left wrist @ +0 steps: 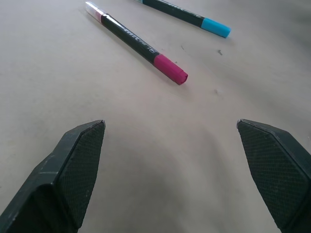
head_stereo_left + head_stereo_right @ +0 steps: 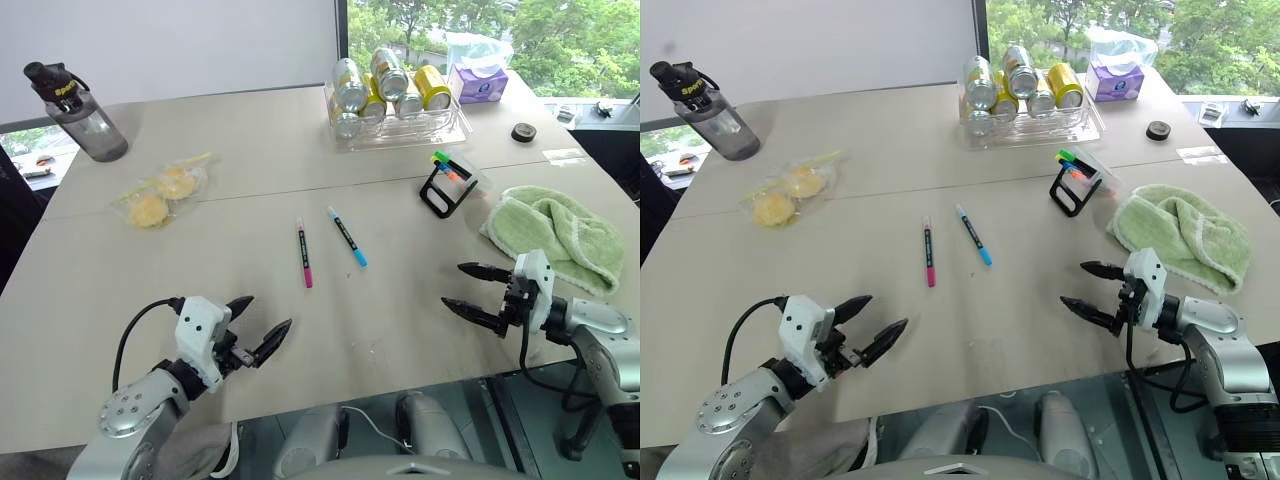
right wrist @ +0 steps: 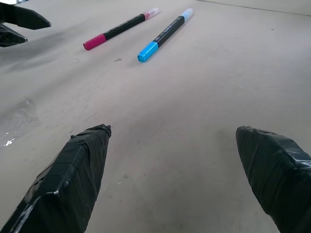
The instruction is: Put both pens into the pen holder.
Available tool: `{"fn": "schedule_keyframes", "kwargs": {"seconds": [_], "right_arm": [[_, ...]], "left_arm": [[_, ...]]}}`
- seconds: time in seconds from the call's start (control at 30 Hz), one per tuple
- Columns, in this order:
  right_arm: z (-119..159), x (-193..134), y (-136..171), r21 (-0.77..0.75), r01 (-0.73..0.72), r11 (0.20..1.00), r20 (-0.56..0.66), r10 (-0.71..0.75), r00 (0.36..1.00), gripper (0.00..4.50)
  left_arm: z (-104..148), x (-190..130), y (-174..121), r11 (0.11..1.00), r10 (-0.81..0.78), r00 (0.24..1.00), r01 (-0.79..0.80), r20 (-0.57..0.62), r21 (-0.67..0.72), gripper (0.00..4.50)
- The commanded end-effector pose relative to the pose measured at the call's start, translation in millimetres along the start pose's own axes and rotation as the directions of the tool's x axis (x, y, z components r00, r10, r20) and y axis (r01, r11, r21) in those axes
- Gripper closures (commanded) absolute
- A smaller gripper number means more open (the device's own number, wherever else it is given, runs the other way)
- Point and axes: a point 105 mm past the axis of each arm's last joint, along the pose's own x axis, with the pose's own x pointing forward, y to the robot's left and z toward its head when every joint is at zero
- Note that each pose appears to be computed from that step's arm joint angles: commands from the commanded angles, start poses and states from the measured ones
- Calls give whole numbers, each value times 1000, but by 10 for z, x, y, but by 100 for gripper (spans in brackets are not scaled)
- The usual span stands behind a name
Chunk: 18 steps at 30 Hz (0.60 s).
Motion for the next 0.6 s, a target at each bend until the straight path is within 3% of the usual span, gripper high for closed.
{"fn": "schedule_keyframes", "kwargs": {"seconds": [0.03, 0.3, 0.6], "right_arm": [[93, -28, 20, -34, -16, 999, 17, 17, 1000, 10], [138, -38, 108, -31, -65, 997, 23, 66, 998, 10], [475, 63, 324, -68, -139, 988, 86, 145, 986, 10]], "left_arm": [[140, 10, -48, 1000, -4, 999, 3, 43, 12, 0], [354, 175, 5, 997, 70, 994, -69, 80, -21, 0], [433, 555, 70, 987, 160, 987, -159, -36, 23, 0]]}}
